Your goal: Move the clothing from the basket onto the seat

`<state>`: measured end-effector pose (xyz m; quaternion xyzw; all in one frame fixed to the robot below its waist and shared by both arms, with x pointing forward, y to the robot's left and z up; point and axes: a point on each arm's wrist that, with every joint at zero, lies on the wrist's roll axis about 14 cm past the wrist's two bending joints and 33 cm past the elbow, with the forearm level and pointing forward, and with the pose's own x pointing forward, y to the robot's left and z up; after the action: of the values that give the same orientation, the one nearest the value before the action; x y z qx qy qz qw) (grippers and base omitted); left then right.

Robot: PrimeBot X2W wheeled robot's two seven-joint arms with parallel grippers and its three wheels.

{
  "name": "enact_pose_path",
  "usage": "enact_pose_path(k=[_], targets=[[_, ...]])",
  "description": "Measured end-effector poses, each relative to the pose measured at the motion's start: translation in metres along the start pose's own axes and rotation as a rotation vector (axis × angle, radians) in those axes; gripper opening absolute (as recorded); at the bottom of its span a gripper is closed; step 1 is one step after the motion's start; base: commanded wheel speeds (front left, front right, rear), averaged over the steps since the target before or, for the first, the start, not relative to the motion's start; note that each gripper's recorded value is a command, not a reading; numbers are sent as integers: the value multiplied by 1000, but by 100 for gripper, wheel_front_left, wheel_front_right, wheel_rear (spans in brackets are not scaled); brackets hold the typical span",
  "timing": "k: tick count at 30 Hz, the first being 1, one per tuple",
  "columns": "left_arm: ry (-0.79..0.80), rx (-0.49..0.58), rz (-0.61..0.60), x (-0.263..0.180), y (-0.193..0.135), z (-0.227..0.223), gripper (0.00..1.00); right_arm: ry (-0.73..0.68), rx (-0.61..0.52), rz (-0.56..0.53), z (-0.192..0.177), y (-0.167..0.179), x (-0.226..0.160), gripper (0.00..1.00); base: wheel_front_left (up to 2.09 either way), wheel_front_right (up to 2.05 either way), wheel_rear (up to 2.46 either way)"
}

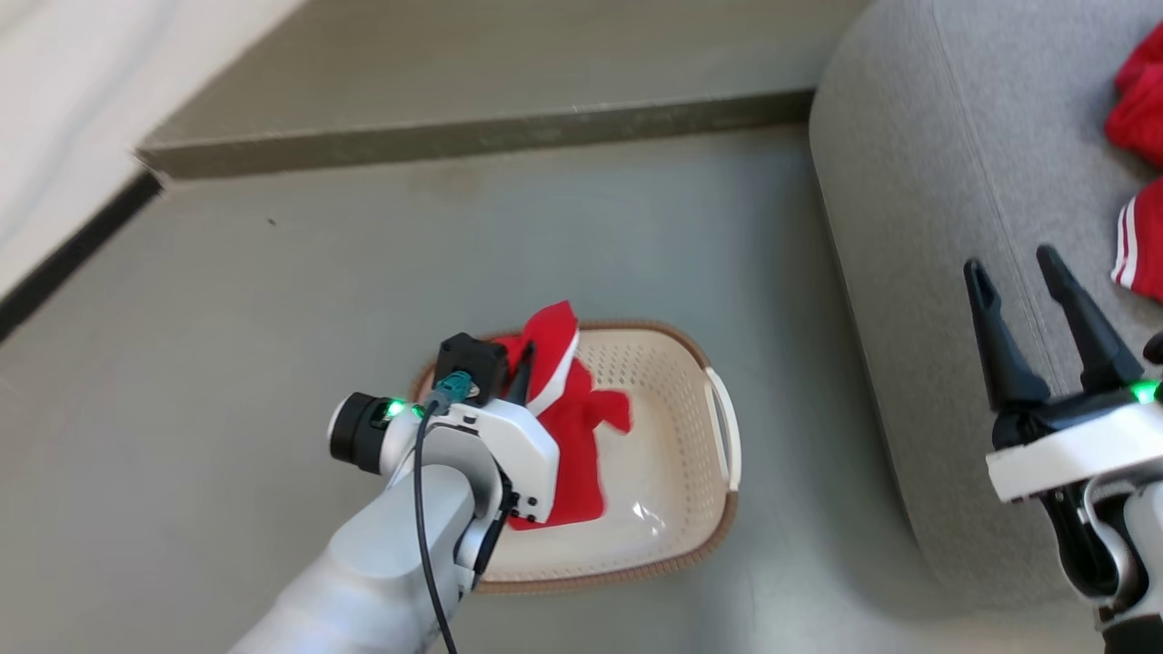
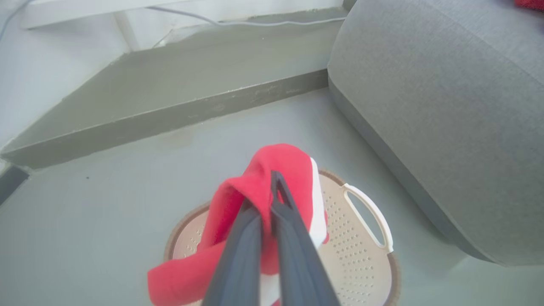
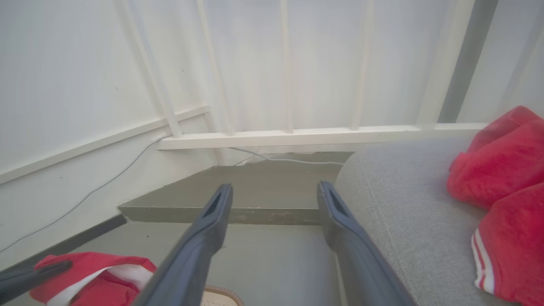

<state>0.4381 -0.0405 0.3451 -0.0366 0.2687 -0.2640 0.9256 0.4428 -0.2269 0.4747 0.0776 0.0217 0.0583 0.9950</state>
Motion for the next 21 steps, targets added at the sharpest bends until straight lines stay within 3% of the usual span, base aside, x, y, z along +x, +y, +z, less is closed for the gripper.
enact_pose_path(k=[21], targets=[[-479, 86, 9, -91, -17, 138, 0, -3, -32, 58, 0, 44, -53, 100, 0, 0, 0]])
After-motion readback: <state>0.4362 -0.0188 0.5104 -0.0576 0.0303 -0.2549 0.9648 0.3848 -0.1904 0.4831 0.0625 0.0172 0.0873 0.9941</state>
